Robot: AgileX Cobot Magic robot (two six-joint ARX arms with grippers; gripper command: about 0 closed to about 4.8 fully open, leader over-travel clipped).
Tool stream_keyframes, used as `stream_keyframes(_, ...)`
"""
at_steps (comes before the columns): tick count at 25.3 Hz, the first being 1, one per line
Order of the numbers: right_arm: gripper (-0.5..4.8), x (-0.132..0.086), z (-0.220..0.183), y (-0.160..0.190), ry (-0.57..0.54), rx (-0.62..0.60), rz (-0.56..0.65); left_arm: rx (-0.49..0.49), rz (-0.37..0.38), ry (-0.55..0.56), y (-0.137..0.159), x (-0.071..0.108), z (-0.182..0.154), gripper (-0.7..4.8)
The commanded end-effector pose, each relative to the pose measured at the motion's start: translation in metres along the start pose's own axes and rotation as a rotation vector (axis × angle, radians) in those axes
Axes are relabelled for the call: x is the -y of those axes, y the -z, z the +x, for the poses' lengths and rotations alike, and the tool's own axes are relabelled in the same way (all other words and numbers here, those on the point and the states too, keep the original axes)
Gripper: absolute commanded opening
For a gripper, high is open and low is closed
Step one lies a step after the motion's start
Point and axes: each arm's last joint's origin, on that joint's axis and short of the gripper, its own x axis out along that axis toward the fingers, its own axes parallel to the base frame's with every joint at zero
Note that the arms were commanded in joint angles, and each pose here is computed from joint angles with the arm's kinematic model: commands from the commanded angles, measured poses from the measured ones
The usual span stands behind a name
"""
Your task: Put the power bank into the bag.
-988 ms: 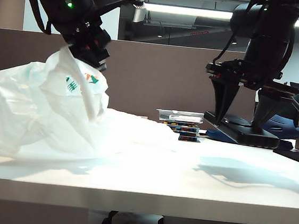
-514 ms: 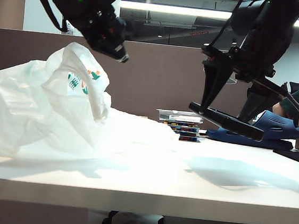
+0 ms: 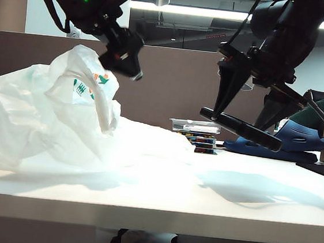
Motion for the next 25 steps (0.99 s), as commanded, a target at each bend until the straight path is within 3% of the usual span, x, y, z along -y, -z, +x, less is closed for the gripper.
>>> stream_keyframes(1,2.37,-0.003,-0.005,-0.002,-0.006,0.031,-0.019,-0.083,0.004,-0.099,0.0,-0.006,-0.004,4.79)
stream_keyframes(5,2.37,-0.003,-0.005,-0.002,-0.005,0.034,-0.02,-0.177,0.051,-0.078,-0.003,-0.012,-0.008,4.79)
stream_keyframes(14,2.37,-0.003,-0.005,-0.002,-0.006,0.033,-0.02,-0.232,0.067,-0.042,-0.001,-0.011,-0.007,4.79)
stream_keyframes(21,2.37,-0.003,-0.005,-0.002,-0.005,0.025,-0.016,-0.289,0.075,-0.082,0.003,-0.01,-0.001,3.61)
stream_keyframes(25,2.02,-0.003,-0.005,-0.002,-0.005,0.026,-0.017,-0.375,0.085,-0.123,0.012,-0.009,0.008,2.28)
